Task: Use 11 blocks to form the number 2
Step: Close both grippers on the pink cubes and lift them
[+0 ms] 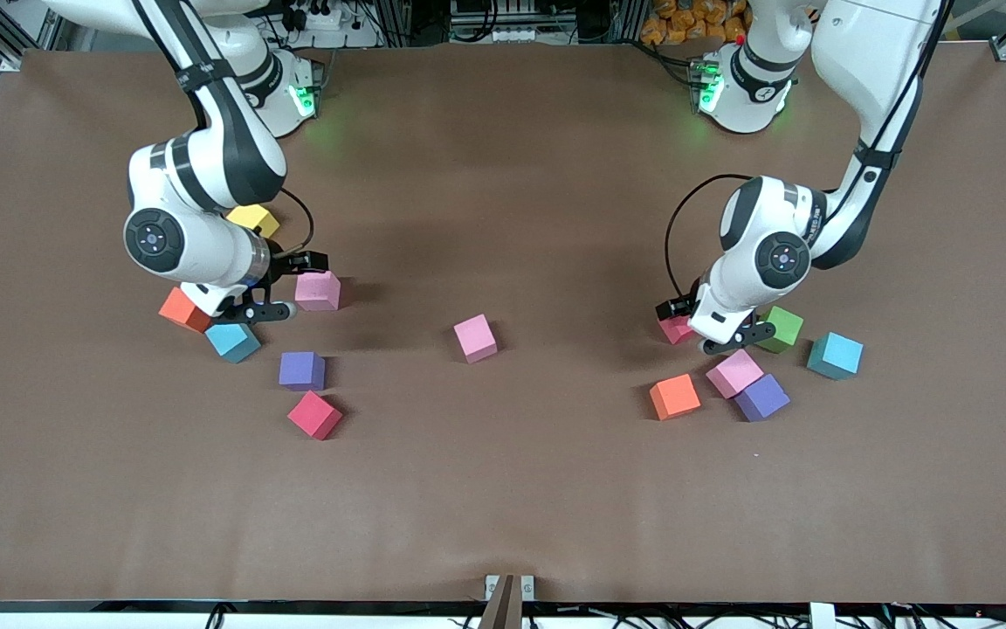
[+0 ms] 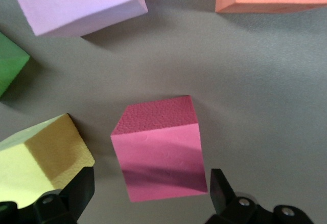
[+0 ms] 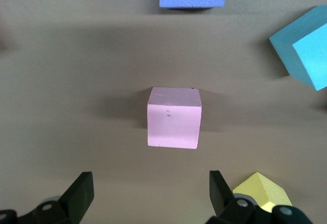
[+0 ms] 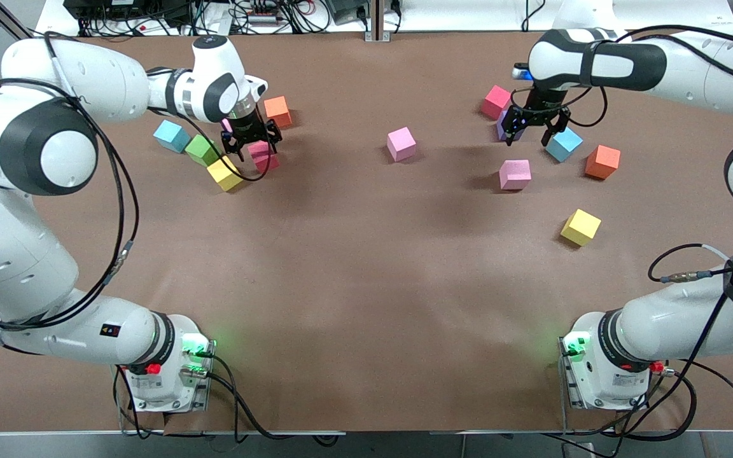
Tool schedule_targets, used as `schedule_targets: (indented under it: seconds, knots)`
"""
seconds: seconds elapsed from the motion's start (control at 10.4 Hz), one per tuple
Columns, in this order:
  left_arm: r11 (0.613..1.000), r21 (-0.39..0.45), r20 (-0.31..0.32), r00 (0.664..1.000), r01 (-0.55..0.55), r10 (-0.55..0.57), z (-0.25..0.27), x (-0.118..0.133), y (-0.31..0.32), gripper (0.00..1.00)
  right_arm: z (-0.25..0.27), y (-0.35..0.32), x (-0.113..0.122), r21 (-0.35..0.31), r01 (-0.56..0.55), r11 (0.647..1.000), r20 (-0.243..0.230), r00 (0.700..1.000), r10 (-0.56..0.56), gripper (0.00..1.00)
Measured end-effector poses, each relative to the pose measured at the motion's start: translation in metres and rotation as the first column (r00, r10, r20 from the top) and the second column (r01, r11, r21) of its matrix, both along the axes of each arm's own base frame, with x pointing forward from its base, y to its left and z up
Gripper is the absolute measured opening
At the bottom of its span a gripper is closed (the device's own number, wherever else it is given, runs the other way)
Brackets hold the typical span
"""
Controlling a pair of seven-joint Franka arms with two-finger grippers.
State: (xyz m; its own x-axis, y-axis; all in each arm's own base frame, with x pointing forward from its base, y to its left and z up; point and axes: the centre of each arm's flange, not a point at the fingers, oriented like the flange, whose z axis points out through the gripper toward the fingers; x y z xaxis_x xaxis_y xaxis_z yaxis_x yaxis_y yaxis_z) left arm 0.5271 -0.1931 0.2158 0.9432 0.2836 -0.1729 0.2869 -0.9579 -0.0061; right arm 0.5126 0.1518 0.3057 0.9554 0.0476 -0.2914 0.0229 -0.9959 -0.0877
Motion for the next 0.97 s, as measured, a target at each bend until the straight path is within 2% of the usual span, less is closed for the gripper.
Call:
schedule_targets:
  seconds: [0.1,0.29,0.48,0.58,0.77,0.97]
  knots:
    - [1.000,0.000,0.000,1.000,-0.006,0.006,-0.006,0.001,0.002,0.98,-0.014,-0.002,-0.005,-0.001,0.008,1.000,0.014,1.000,-0.007,1.00]
    - [1.000,0.002,-0.003,1.000,-0.016,0.016,-0.017,0.005,0.006,0.90,-0.041,-0.004,-0.012,-0.003,0.015,1.000,0.011,1.000,-0.015,1.00]
    - [1.000,0.003,0.000,1.000,-0.015,0.015,-0.017,0.008,0.005,0.64,-0.060,-0.005,-0.012,0.001,0.026,1.000,0.031,0.999,-0.026,1.00]
    - [1.000,0.004,-0.001,1.000,0.003,-0.003,-0.015,0.006,-0.004,0.60,-0.070,-0.006,-0.013,0.003,0.031,1.000,0.045,0.998,-0.032,1.00]
    - [0.998,0.010,-0.032,0.997,0.067,-0.067,-0.003,-0.010,-0.038,0.60,-0.093,-0.009,-0.018,0.005,0.041,0.999,0.061,0.997,-0.042,1.00]
    - [0.993,0.015,-0.067,0.991,0.116,-0.114,0.019,-0.041,-0.092,0.60,-0.110,-0.011,-0.023,0.003,0.048,0.999,0.056,0.997,-0.048,1.00]
